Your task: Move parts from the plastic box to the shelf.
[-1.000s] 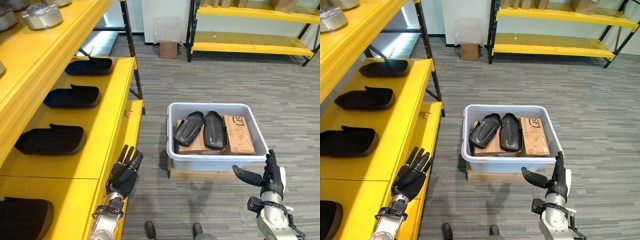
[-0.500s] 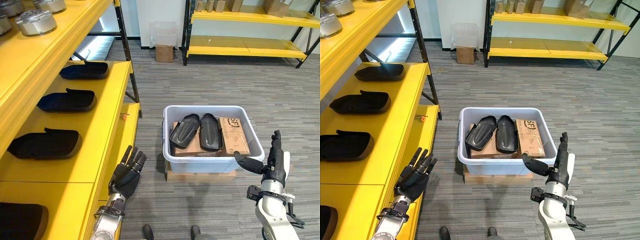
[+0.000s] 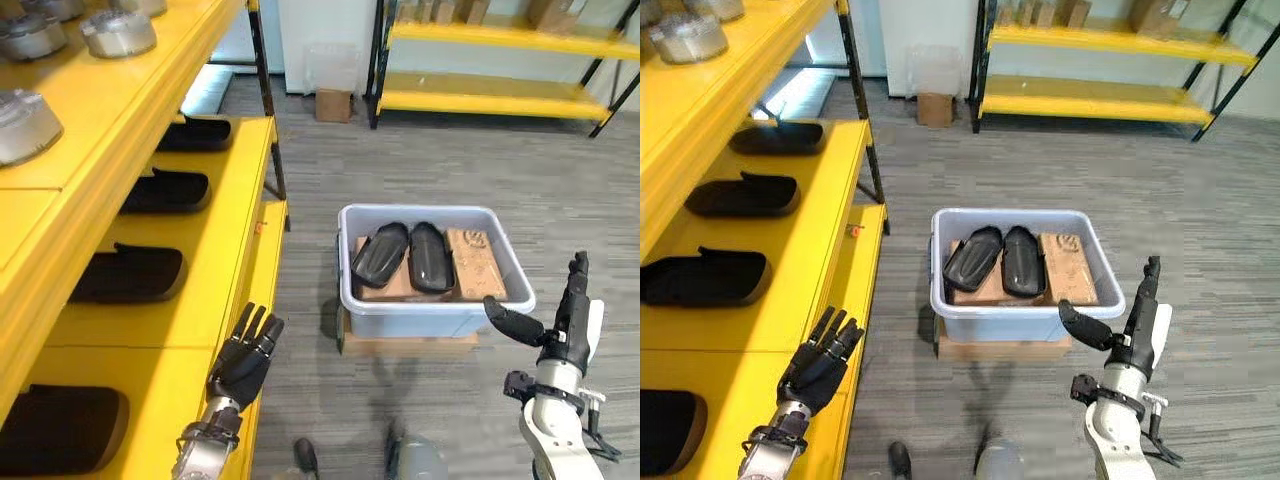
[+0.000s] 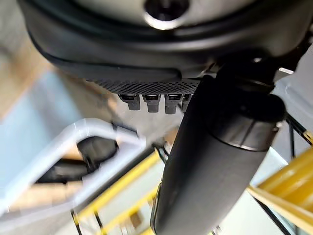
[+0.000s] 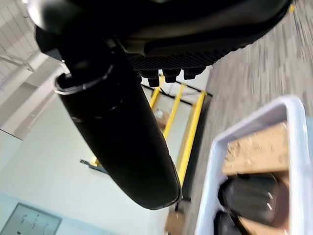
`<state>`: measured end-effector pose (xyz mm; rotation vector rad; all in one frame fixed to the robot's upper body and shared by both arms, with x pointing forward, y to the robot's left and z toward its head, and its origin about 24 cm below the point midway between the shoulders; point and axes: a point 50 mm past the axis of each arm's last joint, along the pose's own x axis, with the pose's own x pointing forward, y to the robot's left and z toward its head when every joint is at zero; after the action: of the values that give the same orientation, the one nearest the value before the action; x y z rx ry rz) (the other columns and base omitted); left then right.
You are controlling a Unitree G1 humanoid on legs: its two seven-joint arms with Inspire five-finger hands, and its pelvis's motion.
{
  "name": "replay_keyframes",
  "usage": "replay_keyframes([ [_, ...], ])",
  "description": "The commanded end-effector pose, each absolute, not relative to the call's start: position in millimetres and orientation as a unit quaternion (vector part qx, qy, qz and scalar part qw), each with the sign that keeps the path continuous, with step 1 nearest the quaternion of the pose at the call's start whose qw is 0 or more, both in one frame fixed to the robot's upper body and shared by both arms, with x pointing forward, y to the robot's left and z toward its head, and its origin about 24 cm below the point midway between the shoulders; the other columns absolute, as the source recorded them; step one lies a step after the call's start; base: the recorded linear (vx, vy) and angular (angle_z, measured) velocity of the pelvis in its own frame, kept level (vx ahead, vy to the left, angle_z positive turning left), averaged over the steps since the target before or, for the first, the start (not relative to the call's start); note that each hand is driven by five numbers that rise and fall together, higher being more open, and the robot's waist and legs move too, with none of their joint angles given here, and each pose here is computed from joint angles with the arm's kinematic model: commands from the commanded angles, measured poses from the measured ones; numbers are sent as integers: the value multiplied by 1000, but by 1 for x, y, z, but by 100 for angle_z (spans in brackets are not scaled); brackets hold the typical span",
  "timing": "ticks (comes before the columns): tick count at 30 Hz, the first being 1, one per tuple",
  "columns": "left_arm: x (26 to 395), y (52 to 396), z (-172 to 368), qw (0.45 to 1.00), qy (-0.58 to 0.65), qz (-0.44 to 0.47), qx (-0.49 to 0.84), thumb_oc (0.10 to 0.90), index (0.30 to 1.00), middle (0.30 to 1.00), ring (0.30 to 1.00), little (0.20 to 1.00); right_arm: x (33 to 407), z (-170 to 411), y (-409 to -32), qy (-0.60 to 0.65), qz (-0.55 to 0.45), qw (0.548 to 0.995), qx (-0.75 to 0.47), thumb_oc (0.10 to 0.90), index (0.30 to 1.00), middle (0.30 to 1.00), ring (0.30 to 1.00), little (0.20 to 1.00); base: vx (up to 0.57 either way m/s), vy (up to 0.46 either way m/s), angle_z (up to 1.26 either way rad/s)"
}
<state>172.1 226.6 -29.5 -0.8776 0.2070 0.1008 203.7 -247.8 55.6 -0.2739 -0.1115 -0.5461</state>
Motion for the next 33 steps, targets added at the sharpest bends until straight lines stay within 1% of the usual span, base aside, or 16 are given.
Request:
replay_keyframes([
  [1, 197, 222, 22, 914, -28, -34, -402, 900, 1000, 1000, 1000, 1000, 216, 107, -250, -195, -273, 930, -146, 900, 1000, 1000, 1000, 1000, 78, -223, 19],
  [5, 191, 219, 18, 913, -22, -28, -407, 900, 1000, 1000, 1000, 1000, 220, 105, -250, -188, -268, 933, -151, 900, 1000, 1000, 1000, 1000, 135, -294, 25],
  [9, 189, 218, 19, 914, -27, -24, -404, 900, 1000, 1000, 1000, 1000, 224, 109, -250, -188, -255, 935, -161, 900, 1000, 1000, 1000, 1000, 94, -158, -22],
  [20, 197, 207, 26, 897, -44, -62, -435, 900, 1000, 1000, 1000, 1000, 230, 116, -251, -194, -236, 936, -173, 900, 1000, 1000, 1000, 1000, 82, -113, -15],
  [23, 197, 207, 28, 891, -54, -61, -446, 900, 1000, 1000, 1000, 1000, 230, 114, -247, -193, -208, 944, -169, 900, 1000, 1000, 1000, 1000, 114, -130, -5],
  [24, 198, 207, 29, 891, -59, -56, -448, 900, 1000, 1000, 1000, 1000, 230, 113, -246, -188, -201, 948, -160, 900, 1000, 1000, 1000, 1000, 61, -175, -10],
  [25, 200, 207, 30, 886, -65, -46, -457, 900, 1000, 1000, 1000, 1000, 231, 107, -246, -170, -194, 958, -126, 900, 1000, 1000, 1000, 1000, 25, -276, -15],
  [26, 204, 206, 30, 886, -69, -36, -458, 900, 1000, 1000, 1000, 1000, 233, 104, -240, -169, -168, 963, -122, 900, 1000, 1000, 1000, 1000, 8, -246, -10],
  [29, 209, 200, 27, 884, -57, -48, -462, 900, 1000, 1000, 1000, 1000, 233, 102, -232, -173, -163, 964, -118, 900, 1000, 1000, 1000, 1000, 54, -212, 19],
  [33, 211, 191, 28, 887, -50, -67, -453, 900, 1000, 1000, 1000, 1000, 237, 102, -222, -173, -146, 966, -123, 900, 1000, 1000, 1000, 1000, 143, 128, 35],
])
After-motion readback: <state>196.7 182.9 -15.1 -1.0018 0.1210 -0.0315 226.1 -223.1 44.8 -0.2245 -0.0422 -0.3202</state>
